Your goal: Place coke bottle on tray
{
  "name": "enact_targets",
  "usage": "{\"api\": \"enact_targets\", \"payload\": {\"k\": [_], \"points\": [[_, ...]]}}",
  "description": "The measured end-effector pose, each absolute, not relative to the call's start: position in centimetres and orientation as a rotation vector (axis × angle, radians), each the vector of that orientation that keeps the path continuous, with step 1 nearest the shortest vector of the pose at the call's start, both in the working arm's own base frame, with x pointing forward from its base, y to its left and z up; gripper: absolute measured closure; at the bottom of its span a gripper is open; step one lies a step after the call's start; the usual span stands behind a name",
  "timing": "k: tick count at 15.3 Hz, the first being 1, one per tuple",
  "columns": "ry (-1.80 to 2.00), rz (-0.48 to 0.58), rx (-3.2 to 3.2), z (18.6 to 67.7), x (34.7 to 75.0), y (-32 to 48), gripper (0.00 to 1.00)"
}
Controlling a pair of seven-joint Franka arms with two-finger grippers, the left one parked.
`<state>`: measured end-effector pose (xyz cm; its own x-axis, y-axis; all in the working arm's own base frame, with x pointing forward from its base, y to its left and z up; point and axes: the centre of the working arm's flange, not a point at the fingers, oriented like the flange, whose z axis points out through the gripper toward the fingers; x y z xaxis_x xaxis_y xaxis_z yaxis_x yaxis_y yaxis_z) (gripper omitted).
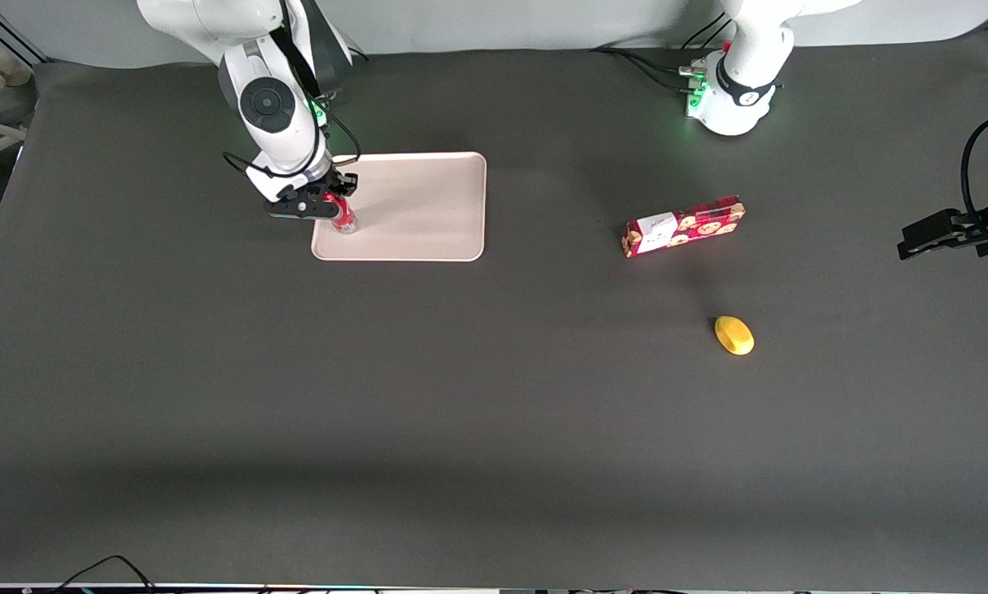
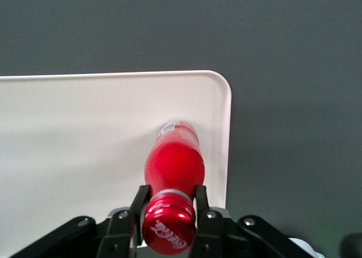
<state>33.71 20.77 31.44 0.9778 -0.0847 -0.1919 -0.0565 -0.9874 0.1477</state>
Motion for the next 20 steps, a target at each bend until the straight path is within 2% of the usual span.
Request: {"api": "enact_targets", "payload": {"k": [2,3,9,12,14,20], "points": [[-0.103,-0.299,2.980,31.3,33.8,20.7,0.62],[-0.102,-0.298,2.979,31.3,33.8,20.7,0.55],[-0.097,-0.285,2.982,31.6,34.0,20.9,0.01],[-0.117,-0.240,3.007,33.0,35.3,20.9,0.00],[-0.152,-0.168,3.020,35.3,37.6,19.7,0.00],[-0.235,-0.078,3.084,46.9,45.7,12.3,0.00]]}}
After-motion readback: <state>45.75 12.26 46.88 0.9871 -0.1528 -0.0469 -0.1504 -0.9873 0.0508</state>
